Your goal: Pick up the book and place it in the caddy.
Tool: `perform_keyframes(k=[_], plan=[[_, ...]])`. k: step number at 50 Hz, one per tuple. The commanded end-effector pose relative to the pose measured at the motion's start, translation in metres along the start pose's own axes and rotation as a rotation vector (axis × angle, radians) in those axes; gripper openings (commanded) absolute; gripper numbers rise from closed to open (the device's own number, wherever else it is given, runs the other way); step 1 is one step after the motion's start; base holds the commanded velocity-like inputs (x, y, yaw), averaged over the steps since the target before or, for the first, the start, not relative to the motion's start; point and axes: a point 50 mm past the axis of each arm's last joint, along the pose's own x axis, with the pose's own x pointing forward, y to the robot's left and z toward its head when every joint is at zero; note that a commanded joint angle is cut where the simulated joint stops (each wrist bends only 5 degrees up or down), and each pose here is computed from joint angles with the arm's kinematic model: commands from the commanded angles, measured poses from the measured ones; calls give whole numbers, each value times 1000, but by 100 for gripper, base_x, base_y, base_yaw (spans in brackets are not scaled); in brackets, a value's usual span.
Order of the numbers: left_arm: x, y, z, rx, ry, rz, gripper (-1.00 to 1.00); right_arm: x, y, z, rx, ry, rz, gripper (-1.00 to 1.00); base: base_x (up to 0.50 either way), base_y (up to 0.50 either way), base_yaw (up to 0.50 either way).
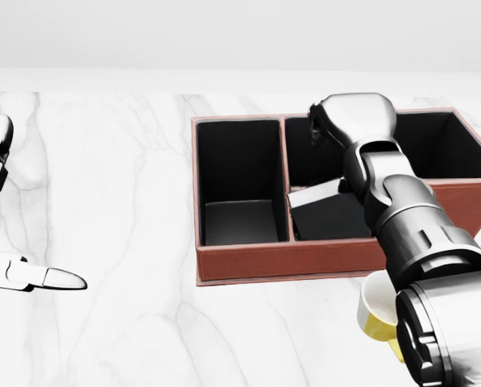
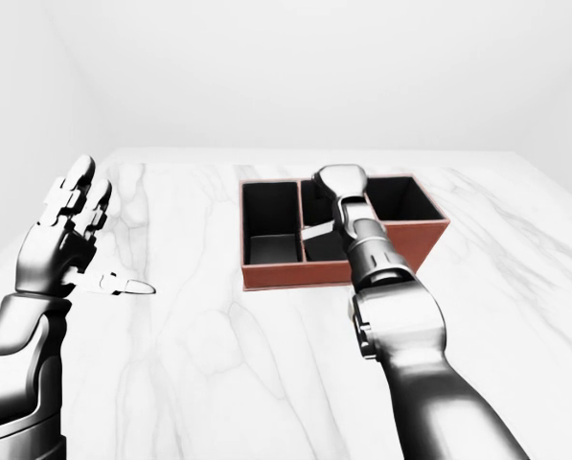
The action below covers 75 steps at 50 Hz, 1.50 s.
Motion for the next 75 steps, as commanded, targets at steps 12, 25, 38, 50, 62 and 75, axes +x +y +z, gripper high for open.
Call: perform_keyframes(k=[12,25,38,50,62,75], plan=[[0,0,-3,-6,13,3,100,1,-7,1,-15,-19,-51,100,0,0,0],[2,-2,2,2,-9,-4,100,3,-11,3,6,-24,-56,100,0,0,0],[2,-6,19,25,-78,-18,100,12,-49,0,206,5,-76,100,0,0,0],[5,-14,32,33,-136,-33,100,11,-69,-8,473,-41,-36,100,0,0,0],[7,-18,40,38,-175,-40,100,-38,-99,18,594,-316,-70,100,0,0,0],[8,-20,47,43,-206,-45,100,-104,-121,36,637,-575,-128,100,0,0,0]])
